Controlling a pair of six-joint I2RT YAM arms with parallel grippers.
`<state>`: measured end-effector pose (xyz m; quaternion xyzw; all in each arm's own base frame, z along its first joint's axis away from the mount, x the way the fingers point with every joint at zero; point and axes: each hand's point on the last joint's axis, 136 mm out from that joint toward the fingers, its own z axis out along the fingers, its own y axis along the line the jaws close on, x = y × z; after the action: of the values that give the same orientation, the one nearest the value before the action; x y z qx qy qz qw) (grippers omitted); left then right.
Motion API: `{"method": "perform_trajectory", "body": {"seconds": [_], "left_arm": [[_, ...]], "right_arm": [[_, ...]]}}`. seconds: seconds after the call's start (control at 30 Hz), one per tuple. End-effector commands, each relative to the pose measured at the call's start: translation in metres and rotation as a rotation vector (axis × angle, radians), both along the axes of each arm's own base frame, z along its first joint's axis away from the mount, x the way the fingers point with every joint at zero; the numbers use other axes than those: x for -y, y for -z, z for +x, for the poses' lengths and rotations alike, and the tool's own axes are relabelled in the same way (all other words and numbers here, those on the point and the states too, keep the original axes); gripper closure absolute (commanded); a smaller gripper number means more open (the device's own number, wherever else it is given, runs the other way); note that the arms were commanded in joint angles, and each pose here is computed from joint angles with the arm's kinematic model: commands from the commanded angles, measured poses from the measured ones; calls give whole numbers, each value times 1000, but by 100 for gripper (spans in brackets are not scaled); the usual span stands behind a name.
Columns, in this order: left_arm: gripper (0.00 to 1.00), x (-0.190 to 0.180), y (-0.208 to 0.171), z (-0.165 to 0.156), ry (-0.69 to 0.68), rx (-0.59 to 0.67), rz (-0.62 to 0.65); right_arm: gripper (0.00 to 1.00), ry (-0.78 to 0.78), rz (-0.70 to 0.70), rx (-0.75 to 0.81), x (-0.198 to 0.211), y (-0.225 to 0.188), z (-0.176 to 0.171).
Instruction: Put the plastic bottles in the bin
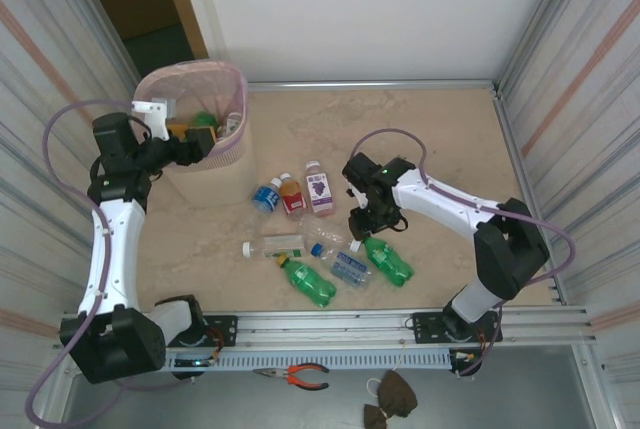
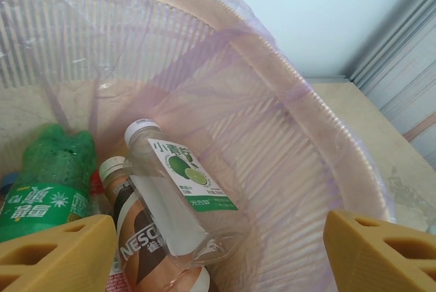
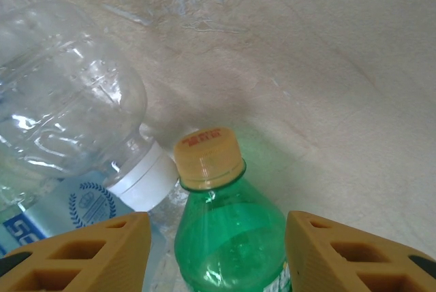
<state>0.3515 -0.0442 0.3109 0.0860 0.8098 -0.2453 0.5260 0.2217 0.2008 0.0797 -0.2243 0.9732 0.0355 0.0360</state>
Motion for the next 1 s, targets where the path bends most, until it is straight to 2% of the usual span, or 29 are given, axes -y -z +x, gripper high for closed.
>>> {"method": "perform_trajectory", "body": {"seconds": [0.0, 0.1, 0.43, 0.73, 0.97], "left_arm": [[20, 11, 6, -9, 59, -38, -52], [20, 12, -5, -10, 81, -3, -55], [21, -15, -9, -9, 19, 26, -138], [21, -13, -6, -15, 32, 21, -157], [20, -12, -8, -16, 34, 31, -155]], "right_arm": [[46, -40, 15, -29, -8, 6, 0], [47, -42, -2, -44, -7, 14, 0], [50, -34, -46, -55, 1, 28, 2], [50, -39, -46, -85, -2, 39, 6], [52, -7, -117, -70, 14, 44, 14]]}}
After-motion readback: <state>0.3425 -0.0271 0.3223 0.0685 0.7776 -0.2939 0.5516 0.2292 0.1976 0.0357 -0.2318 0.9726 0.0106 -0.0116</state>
